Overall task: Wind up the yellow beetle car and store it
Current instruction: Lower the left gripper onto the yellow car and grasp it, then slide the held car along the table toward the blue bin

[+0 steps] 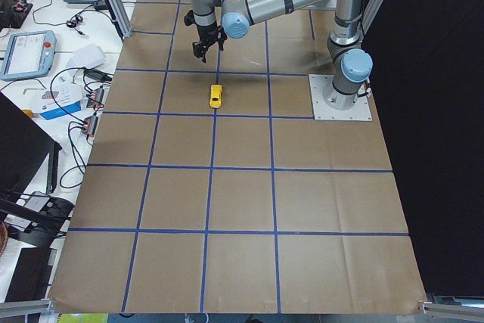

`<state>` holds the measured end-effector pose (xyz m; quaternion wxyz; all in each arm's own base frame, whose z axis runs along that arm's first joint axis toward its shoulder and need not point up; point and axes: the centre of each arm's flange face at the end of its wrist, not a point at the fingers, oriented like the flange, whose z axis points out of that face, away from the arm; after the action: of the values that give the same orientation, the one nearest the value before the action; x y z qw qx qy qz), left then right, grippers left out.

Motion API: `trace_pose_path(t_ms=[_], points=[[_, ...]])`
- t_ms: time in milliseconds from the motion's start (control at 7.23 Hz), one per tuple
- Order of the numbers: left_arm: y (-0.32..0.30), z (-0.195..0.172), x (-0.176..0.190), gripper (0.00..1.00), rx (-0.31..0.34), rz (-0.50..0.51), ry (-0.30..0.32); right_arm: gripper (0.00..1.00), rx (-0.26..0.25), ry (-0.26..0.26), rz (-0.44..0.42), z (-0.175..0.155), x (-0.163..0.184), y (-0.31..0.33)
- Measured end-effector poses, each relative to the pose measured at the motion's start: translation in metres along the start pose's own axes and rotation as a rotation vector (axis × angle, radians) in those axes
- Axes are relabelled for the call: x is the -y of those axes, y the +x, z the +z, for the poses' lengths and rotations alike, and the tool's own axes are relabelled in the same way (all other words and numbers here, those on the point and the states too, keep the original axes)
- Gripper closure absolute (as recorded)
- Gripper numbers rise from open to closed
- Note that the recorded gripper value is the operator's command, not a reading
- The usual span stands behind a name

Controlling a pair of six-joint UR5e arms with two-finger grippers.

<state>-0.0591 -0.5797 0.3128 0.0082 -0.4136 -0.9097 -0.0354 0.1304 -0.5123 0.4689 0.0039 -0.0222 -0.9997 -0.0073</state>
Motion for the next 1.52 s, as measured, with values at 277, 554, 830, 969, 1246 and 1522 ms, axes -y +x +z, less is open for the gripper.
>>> trace_pose_path(t_ms=[277, 554, 830, 969, 1246, 1522], points=[[-0.013, 0.035, -0.019, 0.0, 0.026, 0.184, 0.014, 0.0, 0.0, 0.0, 0.0, 0.0, 0.0, 0.0], [-0.011, 0.067, -0.03, 0.0, 0.111, 0.393, 0.037, 0.0, 0.001, 0.0, 0.0, 0.0, 0.0, 0.0], [-0.015, 0.084, -0.032, 0.0, 0.16, 0.546, 0.037, 0.0, 0.001, -0.001, 0.0, 0.001, 0.0, 0.0], [-0.02, 0.092, -0.035, 0.0, 0.156, 0.62, 0.029, 0.0, 0.002, 0.004, 0.001, 0.001, 0.002, 0.0], [-0.036, 0.107, -0.048, 0.0, 0.129, 0.672, 0.015, 0.0, 0.004, 0.033, 0.002, 0.0, 0.007, 0.001], [-0.038, 0.119, -0.055, 0.06, 0.09, 0.681, 0.008, 0.0, 0.003, 0.041, 0.0, -0.001, 0.008, 0.001]])
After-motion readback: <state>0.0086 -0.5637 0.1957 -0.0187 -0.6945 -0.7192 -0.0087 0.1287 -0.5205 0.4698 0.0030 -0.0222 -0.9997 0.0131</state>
